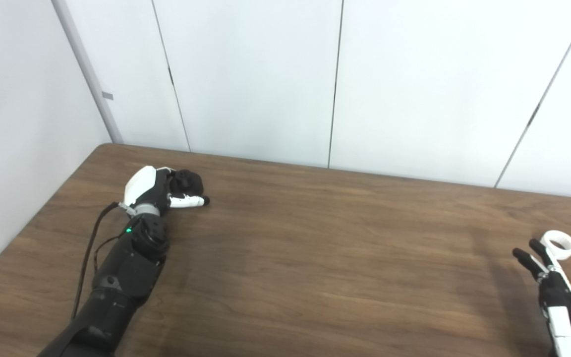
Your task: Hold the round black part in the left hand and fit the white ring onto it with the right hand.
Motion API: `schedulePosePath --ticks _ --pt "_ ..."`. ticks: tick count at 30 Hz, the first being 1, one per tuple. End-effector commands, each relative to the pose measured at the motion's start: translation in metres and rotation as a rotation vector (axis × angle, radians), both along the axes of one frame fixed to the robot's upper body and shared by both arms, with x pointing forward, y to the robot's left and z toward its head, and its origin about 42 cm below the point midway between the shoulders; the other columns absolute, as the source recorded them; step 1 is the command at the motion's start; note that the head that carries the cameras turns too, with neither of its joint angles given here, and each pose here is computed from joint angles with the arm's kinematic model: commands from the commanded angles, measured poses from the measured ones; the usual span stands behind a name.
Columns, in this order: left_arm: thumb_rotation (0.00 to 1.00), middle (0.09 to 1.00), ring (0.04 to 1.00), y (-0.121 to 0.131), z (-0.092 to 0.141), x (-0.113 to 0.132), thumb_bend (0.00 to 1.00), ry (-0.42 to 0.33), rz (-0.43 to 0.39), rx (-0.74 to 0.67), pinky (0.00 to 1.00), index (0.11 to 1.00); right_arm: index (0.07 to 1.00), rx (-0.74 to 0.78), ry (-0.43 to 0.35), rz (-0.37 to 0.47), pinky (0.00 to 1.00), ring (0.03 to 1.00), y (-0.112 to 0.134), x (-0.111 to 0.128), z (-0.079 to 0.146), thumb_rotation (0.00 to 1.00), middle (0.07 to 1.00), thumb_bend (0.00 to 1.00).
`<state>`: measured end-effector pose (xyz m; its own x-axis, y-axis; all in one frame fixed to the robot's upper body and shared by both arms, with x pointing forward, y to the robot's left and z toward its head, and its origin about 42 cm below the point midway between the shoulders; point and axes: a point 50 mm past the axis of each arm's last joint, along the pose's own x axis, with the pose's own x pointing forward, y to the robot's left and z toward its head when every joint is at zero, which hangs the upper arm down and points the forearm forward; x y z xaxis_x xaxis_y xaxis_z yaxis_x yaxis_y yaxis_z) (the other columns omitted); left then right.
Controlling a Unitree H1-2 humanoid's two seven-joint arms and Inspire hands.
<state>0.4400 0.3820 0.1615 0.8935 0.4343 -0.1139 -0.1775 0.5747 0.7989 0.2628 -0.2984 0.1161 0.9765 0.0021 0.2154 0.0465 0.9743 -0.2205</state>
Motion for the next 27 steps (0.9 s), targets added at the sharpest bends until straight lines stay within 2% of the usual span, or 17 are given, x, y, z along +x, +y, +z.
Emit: schedulePosePath --ticks 1,27 --pt "0.27 0.894 0.960 0.0110 0.0304 0.0110 0.92 -0.071 0.022 0.050 1.00 0.764 0.941 0.068 0.136 -0.013 1.00 0.916 0.0107 -0.0269 -0.0408 1.00 0.872 0.66" --pt "0.26 0.889 0.956 0.0171 0.0322 0.0086 0.91 -0.057 0.048 0.063 1.00 0.751 0.938 0.059 0.138 -0.018 1.00 0.905 0.0105 -0.0271 -0.0389 1.00 0.866 0.65"
